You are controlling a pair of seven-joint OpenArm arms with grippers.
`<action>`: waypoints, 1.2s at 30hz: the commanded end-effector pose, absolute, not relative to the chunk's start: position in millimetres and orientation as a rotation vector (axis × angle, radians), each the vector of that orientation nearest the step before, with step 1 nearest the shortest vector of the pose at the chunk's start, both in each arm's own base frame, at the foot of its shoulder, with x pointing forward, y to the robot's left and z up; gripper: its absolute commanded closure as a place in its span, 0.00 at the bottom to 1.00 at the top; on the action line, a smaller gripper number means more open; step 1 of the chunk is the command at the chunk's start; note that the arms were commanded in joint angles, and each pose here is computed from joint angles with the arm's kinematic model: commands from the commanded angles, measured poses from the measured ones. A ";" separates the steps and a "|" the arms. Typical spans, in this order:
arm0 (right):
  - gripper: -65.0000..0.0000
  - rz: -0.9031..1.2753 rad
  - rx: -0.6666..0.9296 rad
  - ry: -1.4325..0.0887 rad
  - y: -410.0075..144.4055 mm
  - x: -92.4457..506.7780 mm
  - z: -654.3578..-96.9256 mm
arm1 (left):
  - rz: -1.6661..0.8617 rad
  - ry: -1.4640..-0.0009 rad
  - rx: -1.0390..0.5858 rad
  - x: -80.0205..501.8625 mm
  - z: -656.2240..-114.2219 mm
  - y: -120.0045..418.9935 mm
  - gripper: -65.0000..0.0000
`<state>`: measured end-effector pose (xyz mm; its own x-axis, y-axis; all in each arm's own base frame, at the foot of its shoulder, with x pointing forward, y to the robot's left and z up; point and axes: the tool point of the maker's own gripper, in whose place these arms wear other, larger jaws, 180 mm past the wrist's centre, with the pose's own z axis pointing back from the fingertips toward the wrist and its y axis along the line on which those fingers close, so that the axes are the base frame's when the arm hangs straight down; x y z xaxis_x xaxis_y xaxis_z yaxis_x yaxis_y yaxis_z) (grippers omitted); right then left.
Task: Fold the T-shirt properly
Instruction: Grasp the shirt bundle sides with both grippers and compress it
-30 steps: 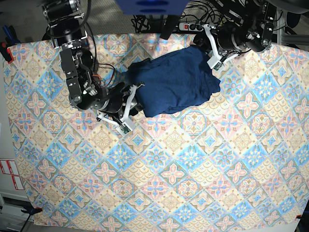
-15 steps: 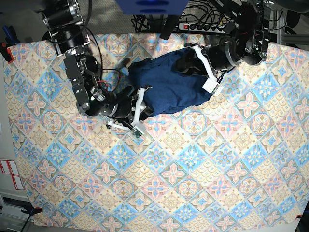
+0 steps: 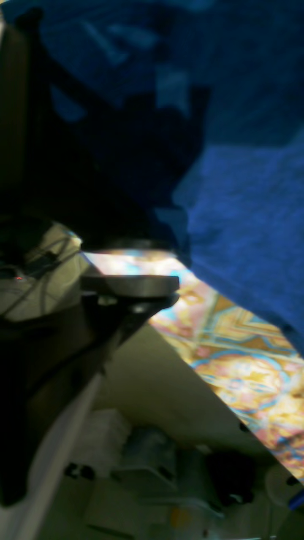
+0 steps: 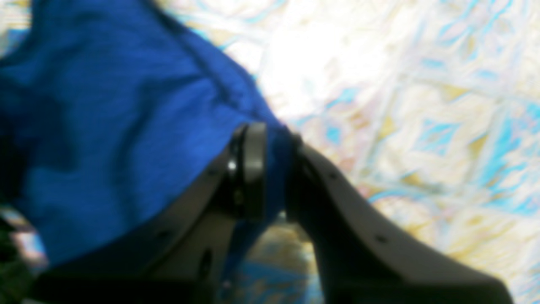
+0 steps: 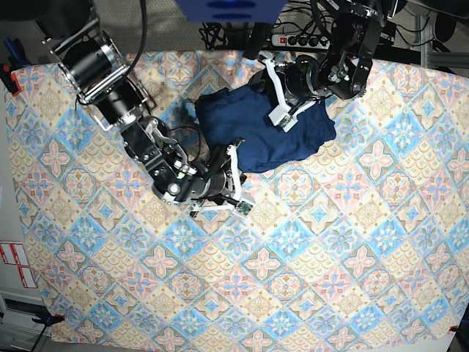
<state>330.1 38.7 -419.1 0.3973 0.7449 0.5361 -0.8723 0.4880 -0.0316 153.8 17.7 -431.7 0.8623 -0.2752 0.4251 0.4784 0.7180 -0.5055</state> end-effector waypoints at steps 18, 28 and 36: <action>0.90 1.154 0.046 -0.353 -20.4 309.0 -453.3 | -0.525 -0.369 -0.332 204.4 -471.9 67.8 0.91; 0.90 1.111 0.008 -0.359 -69.4 277.4 -442.1 | -0.536 -0.455 -0.252 274.1 -463.7 74.8 0.90; 0.90 0.987 0.037 -0.483 -81.6 270.8 -410.7 | -0.580 -0.588 -0.199 331.9 -425.9 52.3 0.91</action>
<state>259.7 -78.5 -421.0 0.4692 0.7929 0.3887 -0.8163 0.5574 -0.1516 320.7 57.8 -438.6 0.7035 -0.4705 0.5326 0.5656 0.8244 -0.0188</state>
